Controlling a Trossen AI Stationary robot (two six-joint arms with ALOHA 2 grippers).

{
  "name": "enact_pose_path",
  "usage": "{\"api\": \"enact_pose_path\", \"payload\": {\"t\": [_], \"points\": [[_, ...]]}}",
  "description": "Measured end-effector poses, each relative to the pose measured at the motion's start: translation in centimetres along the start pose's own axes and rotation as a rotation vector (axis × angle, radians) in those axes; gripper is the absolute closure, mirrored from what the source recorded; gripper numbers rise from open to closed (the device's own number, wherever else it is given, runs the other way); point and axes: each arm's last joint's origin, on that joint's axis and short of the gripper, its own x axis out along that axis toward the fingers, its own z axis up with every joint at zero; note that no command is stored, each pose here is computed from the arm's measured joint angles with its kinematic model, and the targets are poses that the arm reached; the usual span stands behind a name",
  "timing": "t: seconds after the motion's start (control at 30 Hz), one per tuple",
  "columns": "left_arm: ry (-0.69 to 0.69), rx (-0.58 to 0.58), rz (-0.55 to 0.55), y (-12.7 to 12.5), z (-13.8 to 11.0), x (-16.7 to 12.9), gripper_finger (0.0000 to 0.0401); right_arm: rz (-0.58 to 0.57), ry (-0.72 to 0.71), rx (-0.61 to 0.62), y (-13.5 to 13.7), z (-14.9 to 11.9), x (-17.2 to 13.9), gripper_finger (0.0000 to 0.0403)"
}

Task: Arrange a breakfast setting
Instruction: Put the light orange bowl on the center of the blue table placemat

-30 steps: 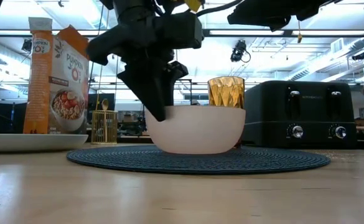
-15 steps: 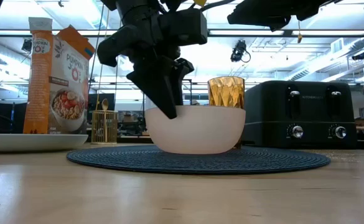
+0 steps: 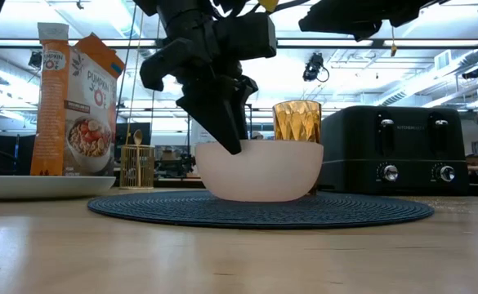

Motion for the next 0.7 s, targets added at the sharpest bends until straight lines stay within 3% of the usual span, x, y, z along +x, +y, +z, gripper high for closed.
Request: {"api": "enact_pose_path", "payload": {"t": [0.7], "points": [[0.051, 0.0, -0.019, -0.41, -0.46, -0.13, 0.0278, 0.006, 0.0, 0.0, 0.02, 0.0, 0.0, 0.0286]]}}
